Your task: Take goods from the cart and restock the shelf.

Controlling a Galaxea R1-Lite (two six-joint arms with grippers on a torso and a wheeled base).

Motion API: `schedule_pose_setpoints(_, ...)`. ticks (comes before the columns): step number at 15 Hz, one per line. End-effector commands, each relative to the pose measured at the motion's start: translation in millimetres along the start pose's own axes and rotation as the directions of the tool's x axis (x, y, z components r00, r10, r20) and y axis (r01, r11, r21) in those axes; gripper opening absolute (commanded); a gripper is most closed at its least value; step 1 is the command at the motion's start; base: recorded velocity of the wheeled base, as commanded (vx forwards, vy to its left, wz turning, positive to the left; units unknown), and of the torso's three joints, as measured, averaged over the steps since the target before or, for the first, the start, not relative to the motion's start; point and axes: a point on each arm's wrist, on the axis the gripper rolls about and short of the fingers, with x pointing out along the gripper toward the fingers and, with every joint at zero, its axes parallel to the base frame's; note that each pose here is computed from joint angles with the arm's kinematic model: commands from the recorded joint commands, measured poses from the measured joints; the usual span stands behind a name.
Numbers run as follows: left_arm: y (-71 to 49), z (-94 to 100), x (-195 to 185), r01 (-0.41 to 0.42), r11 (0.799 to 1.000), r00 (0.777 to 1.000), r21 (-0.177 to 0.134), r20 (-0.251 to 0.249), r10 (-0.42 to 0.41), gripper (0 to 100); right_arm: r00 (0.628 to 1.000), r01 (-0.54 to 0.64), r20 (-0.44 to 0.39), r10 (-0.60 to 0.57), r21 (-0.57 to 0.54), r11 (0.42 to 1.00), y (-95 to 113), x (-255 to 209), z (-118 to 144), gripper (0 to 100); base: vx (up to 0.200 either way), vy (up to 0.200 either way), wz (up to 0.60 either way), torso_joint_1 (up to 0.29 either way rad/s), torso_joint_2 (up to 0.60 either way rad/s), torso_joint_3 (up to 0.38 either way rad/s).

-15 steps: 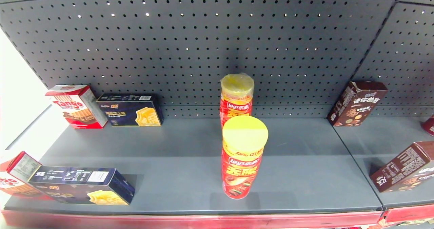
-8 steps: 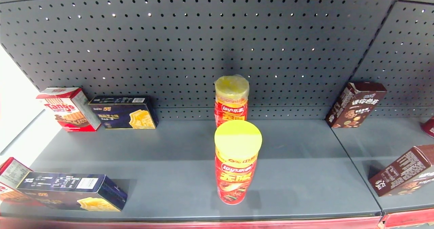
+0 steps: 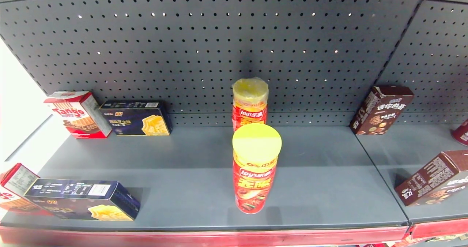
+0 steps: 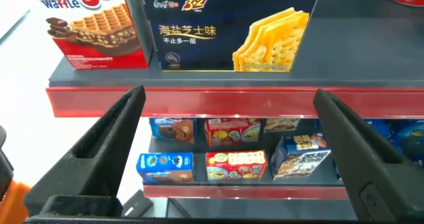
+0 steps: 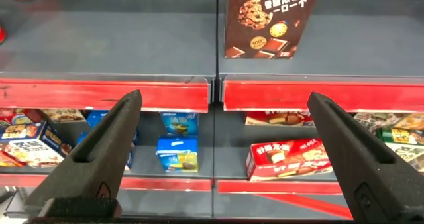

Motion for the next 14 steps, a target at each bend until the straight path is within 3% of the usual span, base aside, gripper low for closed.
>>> schedule_pose_setpoints(1,0.1,0.1,0.1,-0.003,1.0,1.0,-0.001,-0.001,0.003,100,1.0,0.0,-0.002,0.0,0.0,1.0,0.0,0.1,0.0,100,-0.2,0.0,0.0,0.002,0.0,0.002)
schedule_pose_setpoints(14,0.0,0.1,0.1,0.0,1.0,1.0,-0.001,-0.001,0.0,100,1.0,0.0,-0.002,0.0,0.0,1.0,0.0,0.1,0.0,100,-0.015,0.0,0.0,0.0,0.0,0.0)
